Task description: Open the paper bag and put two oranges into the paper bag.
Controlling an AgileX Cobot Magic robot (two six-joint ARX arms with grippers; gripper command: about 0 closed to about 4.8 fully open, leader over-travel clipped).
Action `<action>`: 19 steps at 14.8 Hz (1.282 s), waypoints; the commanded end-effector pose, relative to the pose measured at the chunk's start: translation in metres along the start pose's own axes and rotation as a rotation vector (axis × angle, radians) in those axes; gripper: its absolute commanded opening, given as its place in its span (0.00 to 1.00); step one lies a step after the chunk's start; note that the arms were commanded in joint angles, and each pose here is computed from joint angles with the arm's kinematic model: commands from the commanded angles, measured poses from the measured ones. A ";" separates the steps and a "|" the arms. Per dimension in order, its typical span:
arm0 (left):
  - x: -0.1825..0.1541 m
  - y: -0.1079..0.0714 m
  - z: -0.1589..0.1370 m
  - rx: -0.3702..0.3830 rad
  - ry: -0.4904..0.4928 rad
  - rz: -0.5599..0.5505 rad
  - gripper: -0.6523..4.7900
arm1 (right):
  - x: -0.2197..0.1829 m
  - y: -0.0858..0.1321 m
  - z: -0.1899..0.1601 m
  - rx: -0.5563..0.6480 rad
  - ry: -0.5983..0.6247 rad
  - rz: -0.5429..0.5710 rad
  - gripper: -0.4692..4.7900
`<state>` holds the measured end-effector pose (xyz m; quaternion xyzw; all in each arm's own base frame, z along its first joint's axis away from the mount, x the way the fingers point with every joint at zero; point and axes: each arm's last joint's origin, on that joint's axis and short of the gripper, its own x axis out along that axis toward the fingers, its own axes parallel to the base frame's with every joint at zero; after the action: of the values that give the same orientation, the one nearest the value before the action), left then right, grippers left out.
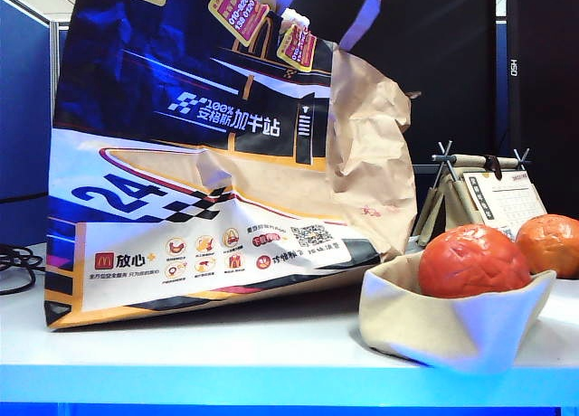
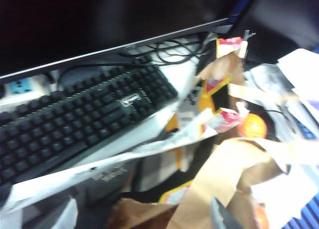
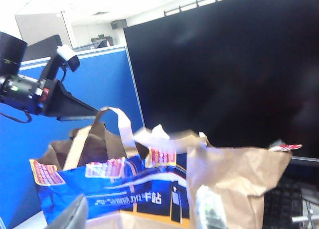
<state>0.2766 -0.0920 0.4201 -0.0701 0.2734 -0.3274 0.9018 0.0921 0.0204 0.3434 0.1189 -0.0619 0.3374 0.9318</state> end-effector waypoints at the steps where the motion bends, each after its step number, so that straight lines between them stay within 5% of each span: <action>1: -0.003 -0.003 0.002 0.006 -0.013 -0.047 0.76 | 0.009 -0.008 -0.004 0.047 0.044 -0.013 0.61; 6: -0.031 -0.020 0.027 0.036 -0.101 -0.090 0.76 | 0.033 -0.031 -0.019 0.131 0.155 -0.042 0.61; 11: -0.029 -0.016 0.013 0.029 0.043 -0.005 0.76 | 0.035 -0.030 -0.015 0.131 0.122 0.010 0.61; 13: -0.029 -0.018 0.009 0.006 0.089 -0.109 0.76 | 0.035 -0.030 -0.015 0.147 0.123 0.009 0.61; 16: -0.028 -0.018 0.008 -0.002 0.100 -0.117 0.73 | 0.035 -0.030 -0.015 0.148 0.123 0.009 0.61; 17: -0.029 -0.023 0.007 -0.013 0.116 -0.297 0.30 | 0.036 -0.031 -0.016 0.152 0.129 0.006 0.61; 19: -0.030 -0.027 0.007 -0.023 0.123 -0.428 0.14 | 0.037 -0.033 -0.021 0.184 0.170 -0.009 0.61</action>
<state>0.2476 -0.0935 0.4457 -0.1123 0.3156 -0.4937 0.8025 0.1407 0.0236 0.3252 0.1702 0.0369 0.3456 0.9221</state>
